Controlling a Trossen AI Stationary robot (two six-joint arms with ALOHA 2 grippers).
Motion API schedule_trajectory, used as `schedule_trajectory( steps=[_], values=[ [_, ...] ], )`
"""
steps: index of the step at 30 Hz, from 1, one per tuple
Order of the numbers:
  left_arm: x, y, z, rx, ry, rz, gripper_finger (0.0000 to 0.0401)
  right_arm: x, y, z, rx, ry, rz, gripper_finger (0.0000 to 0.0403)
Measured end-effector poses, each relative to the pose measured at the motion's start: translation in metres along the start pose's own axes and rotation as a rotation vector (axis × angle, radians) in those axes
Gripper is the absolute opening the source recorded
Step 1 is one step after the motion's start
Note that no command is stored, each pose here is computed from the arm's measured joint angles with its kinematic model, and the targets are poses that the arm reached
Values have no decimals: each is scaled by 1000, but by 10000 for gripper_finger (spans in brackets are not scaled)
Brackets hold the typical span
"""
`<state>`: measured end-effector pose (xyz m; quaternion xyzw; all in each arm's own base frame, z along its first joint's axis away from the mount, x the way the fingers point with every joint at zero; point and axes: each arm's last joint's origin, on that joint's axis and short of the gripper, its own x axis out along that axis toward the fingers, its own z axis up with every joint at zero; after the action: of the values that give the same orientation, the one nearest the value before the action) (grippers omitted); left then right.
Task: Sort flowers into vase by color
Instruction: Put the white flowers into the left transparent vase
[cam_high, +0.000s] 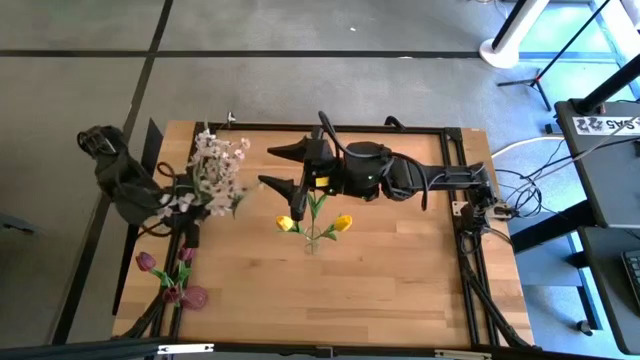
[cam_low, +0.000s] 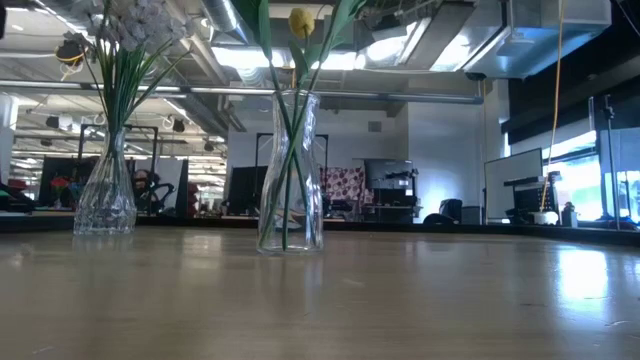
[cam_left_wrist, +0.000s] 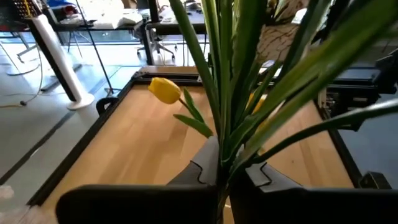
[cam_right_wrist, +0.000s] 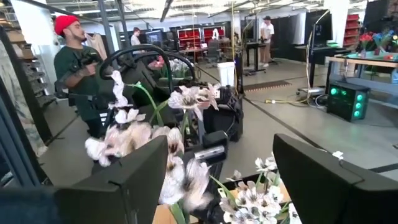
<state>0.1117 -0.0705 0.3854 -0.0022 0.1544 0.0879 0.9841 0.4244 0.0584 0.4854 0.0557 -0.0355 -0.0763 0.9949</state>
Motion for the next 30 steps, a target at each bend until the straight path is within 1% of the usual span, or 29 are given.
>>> schedule_trajectory(
  steps=[3, 5, 8, 10, 12, 14, 17, 21, 22, 23, 26, 28, 30],
  values=[
    [-10, 3, -1, -10, -24, -12, 9, 0, 0, 0, -27, -2, -7, 291],
    [-14, 2, 3, -40, -61, -42, 9, 0, -1, 0, -60, -3, -19, 291],
    [-17, -7, 8, -58, -107, -104, 9, 0, -1, 2, -95, -17, -25, 291],
    [-17, -16, 9, -42, -128, -138, 10, -1, -1, 5, -113, -40, -34, 291],
    [-15, -23, 8, -45, -155, -165, 10, -4, -1, 12, -123, -73, -33, 291],
    [-11, -28, 5, -72, -203, -176, 10, -10, -2, 24, -117, -108, -31, 291],
    [-1, -36, -3, -133, -302, -177, 10, -24, 4, 40, -85, -131, 23, 291],
    [19, -42, -15, -207, -454, -156, 10, -42, 26, 44, -78, -113, 71, 291],
    [22, -43, -19, -202, -476, -165, 10, -46, 32, 43, -84, -103, 70, 291],
    [25, -44, -23, -171, -480, -186, 9, -49, 39, 42, -92, -97, 72, 291],
    [31, -45, -33, -50, -443, -198, 7, -59, 53, 43, -108, -100, 52, 291],
    [32, -45, -38, 48, -394, -152, 7, -65, 62, 43, -117, -96, 29, 291],
    [26, -43, -41, 132, -358, -98, 7, -69, 69, 41, -123, -79, 11, 291]
  ],
)
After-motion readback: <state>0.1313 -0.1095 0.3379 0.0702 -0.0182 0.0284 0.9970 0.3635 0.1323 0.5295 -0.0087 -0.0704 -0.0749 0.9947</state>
